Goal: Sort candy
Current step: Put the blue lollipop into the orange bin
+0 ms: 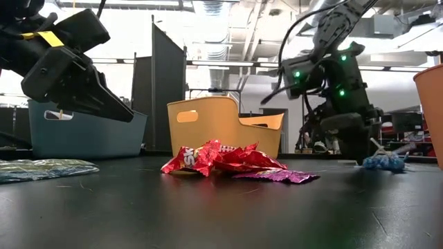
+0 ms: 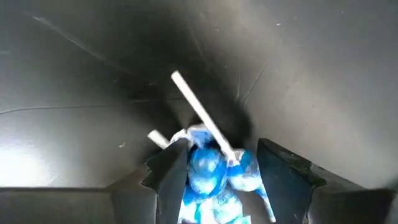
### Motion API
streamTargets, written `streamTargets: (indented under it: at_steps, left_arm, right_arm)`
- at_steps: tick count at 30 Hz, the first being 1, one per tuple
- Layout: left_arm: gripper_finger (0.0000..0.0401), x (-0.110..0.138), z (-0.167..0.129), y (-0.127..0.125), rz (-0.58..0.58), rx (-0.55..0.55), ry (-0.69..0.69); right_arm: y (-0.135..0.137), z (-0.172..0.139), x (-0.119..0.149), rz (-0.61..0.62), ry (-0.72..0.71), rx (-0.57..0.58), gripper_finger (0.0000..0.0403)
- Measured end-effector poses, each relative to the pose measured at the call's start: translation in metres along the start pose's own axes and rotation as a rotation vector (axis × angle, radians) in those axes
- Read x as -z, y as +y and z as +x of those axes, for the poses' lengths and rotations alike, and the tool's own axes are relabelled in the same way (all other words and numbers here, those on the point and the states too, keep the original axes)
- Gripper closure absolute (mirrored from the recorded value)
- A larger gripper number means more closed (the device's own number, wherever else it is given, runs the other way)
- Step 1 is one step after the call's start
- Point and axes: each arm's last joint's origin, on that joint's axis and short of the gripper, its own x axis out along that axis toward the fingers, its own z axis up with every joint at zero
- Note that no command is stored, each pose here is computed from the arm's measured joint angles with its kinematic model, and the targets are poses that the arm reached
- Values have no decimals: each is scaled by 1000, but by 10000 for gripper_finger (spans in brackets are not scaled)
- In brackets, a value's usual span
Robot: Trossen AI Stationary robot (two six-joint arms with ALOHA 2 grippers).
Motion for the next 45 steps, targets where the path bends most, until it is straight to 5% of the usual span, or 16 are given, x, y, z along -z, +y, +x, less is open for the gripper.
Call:
streamTargets:
  at_steps: [5, 16, 22, 27, 39, 45]
  left_arm:
    - [147, 0, 0, 0, 0, 0, 0]
    - [147, 0, 0, 0, 1, 0, 1]
    - [147, 0, 0, 0, 2, 0, 1]
    - [147, 0, 0, 0, 2, 0, 1]
    - [147, 0, 0, 0, 1, 0, 1]
    - [147, 0, 0, 0, 2, 0, 1]
  right_arm:
    - [1, 6, -4, -21, 19, 7, 207]
    - [7, -7, -12, -48, -75, -32, 359]
    - [10, -14, -18, -65, -117, -60, 399]
    - [17, -22, -22, -86, -161, -89, 370]
    - [24, -27, -20, -111, -187, -104, 222]
    - [29, -27, -20, -121, -218, -113, 198]
